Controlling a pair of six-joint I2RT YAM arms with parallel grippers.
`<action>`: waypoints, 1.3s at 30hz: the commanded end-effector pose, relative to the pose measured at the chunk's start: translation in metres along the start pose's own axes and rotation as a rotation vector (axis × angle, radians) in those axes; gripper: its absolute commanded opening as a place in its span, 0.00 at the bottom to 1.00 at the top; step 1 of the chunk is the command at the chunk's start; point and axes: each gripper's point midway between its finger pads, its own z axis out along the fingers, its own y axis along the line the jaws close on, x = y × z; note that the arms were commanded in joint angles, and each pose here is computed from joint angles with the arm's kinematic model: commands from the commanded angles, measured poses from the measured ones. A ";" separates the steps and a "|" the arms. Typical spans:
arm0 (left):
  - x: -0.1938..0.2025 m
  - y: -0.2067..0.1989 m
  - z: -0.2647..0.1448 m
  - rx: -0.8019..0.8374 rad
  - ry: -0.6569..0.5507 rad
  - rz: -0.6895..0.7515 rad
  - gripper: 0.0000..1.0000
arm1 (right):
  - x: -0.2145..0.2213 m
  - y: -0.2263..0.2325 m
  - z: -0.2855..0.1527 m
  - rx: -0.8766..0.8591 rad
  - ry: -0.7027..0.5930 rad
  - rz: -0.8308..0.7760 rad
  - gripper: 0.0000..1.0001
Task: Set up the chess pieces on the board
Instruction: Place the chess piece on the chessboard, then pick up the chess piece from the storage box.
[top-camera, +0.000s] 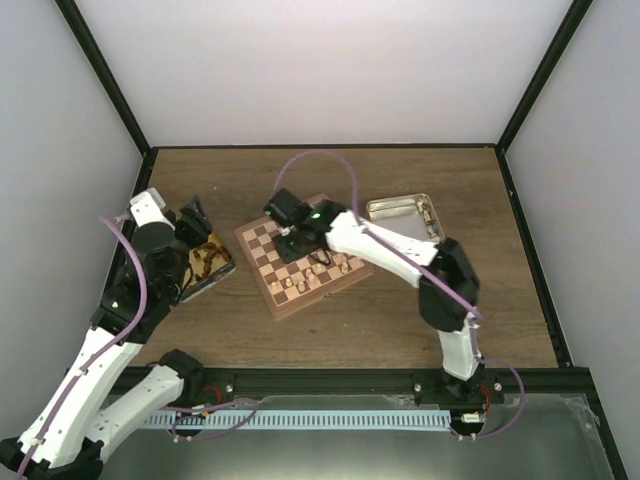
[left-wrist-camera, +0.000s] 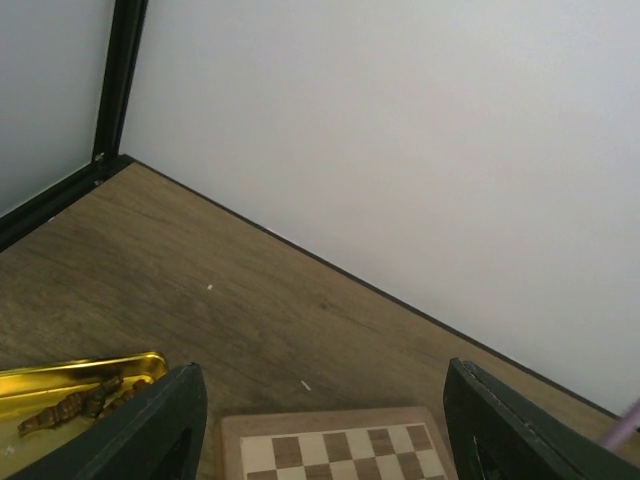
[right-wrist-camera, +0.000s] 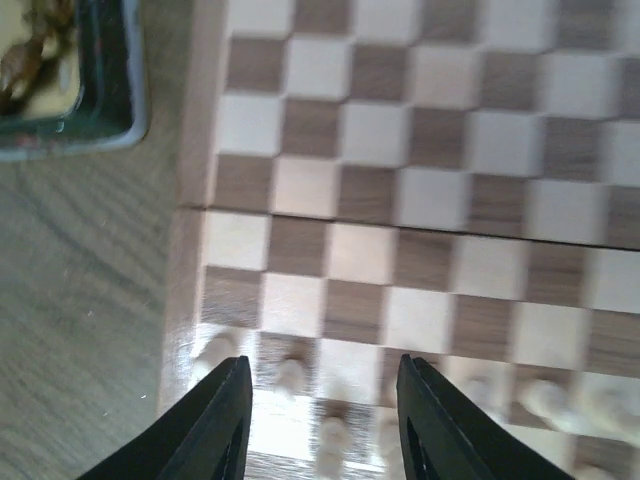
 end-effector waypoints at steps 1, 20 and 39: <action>-0.001 -0.011 -0.002 0.076 -0.007 0.021 0.68 | -0.033 -0.072 -0.052 0.087 -0.231 0.258 0.43; 0.022 -0.040 0.011 0.201 0.079 0.048 0.76 | 0.078 -0.361 -0.048 0.660 -0.260 0.696 0.29; 0.034 -0.041 0.024 0.179 0.113 0.077 0.76 | 0.081 -0.433 -0.002 0.891 -0.117 0.606 0.24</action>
